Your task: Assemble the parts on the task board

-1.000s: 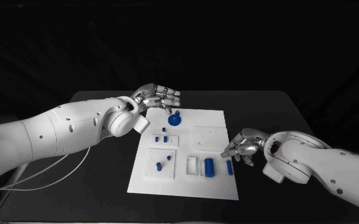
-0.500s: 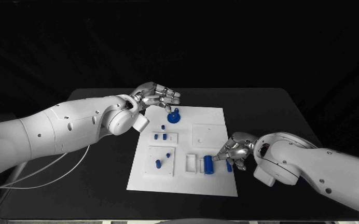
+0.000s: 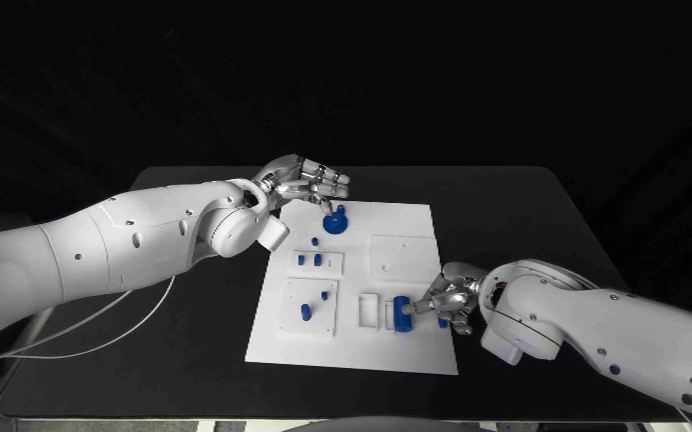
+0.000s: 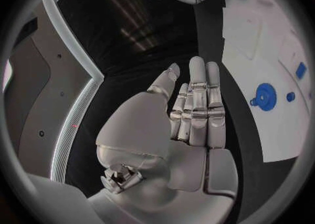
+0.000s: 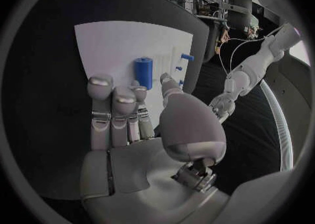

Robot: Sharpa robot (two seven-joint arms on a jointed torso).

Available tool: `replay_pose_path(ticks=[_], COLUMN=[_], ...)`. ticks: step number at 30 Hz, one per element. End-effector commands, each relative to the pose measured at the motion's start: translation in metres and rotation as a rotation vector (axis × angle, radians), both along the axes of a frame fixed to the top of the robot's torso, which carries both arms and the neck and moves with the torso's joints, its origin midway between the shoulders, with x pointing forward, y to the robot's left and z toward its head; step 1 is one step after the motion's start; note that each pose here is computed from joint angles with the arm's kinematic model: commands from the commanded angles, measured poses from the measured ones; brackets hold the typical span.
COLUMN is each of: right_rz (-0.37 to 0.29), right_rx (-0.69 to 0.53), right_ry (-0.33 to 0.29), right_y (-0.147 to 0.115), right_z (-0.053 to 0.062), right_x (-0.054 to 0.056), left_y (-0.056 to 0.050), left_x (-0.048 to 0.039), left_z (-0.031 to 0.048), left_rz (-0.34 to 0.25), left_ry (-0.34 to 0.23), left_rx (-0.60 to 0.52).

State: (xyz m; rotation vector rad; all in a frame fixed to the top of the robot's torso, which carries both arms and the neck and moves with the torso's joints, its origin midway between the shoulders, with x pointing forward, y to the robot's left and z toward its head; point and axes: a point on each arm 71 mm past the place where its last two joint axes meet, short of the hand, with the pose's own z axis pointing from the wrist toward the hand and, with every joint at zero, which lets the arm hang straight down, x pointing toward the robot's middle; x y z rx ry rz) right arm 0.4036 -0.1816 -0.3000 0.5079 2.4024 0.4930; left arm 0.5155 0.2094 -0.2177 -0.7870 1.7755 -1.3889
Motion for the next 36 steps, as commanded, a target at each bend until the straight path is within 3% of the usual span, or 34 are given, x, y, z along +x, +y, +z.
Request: replay_pose_path(ticks=[1, 36], right_rz=[-0.001, -0.036], right_rx=[-0.046, -0.04], right_ry=[0.016, 0.01], right_y=[0.0, 0.026], right_z=[-0.005, -0.029], right_x=[-0.001, 0.005], left_y=[-0.004, -0.007], left_x=[-0.0011, -0.0035], left_z=[0.0015, 0.002], left_rz=[-0.02, -0.037], left_ry=[-0.004, -0.001], left_rx=[-0.023, -0.03])
